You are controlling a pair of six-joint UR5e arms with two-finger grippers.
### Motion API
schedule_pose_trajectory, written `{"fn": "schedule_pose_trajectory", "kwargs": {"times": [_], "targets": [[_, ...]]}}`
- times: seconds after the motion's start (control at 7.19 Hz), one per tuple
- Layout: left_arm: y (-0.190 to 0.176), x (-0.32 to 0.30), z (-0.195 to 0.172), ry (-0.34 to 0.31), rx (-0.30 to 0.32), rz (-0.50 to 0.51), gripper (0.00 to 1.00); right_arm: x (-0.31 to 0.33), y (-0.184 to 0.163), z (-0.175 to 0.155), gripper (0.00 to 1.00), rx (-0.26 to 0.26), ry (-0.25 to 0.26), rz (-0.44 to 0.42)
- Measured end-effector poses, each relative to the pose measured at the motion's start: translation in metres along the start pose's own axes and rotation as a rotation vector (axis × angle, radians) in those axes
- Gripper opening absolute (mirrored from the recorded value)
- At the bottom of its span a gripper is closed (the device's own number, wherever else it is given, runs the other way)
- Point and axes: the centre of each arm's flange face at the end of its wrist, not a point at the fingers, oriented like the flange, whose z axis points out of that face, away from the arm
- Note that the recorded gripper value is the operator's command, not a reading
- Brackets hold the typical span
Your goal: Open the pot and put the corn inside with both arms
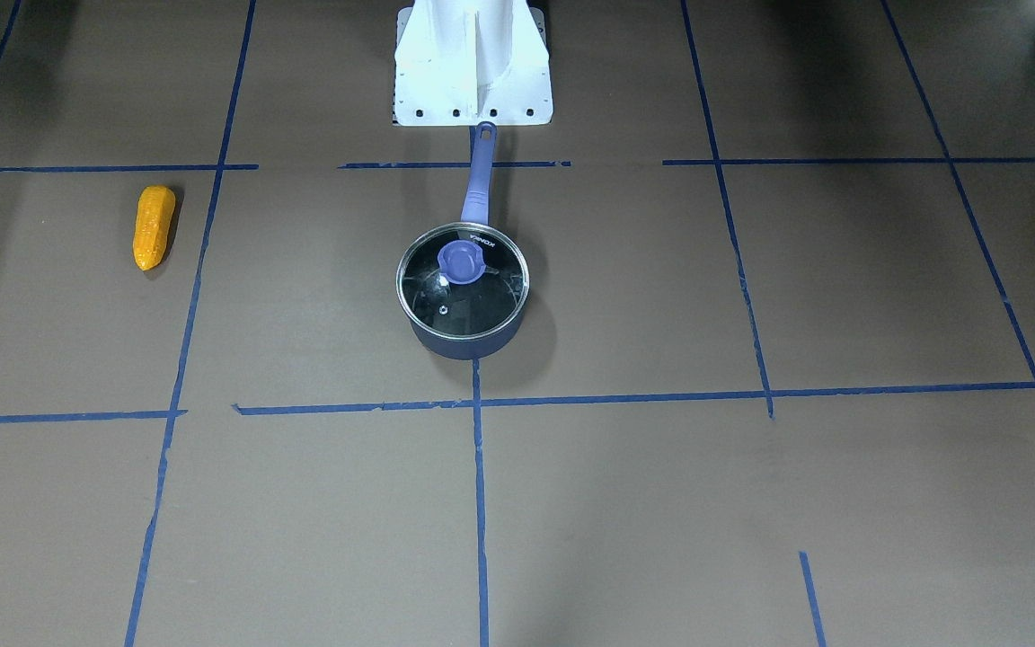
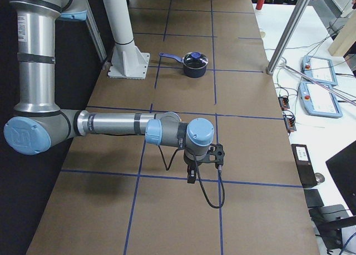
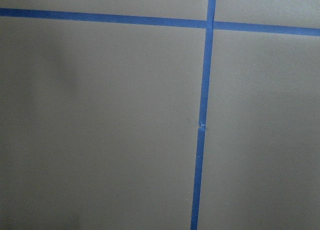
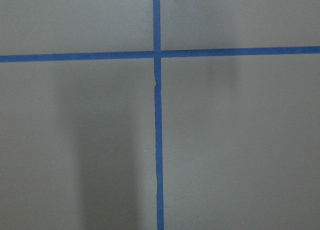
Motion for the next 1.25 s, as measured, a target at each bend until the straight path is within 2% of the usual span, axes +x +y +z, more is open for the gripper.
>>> {"fn": "schedule_pose_trajectory", "kwargs": {"times": [1.25], "targets": [[-0.0016, 0.0038, -0.0031, 0.000, 0.006, 0.006, 1.00, -0.0059, -0.0031, -0.0057, 1.00, 0.012, -0.002, -0.003]]}}
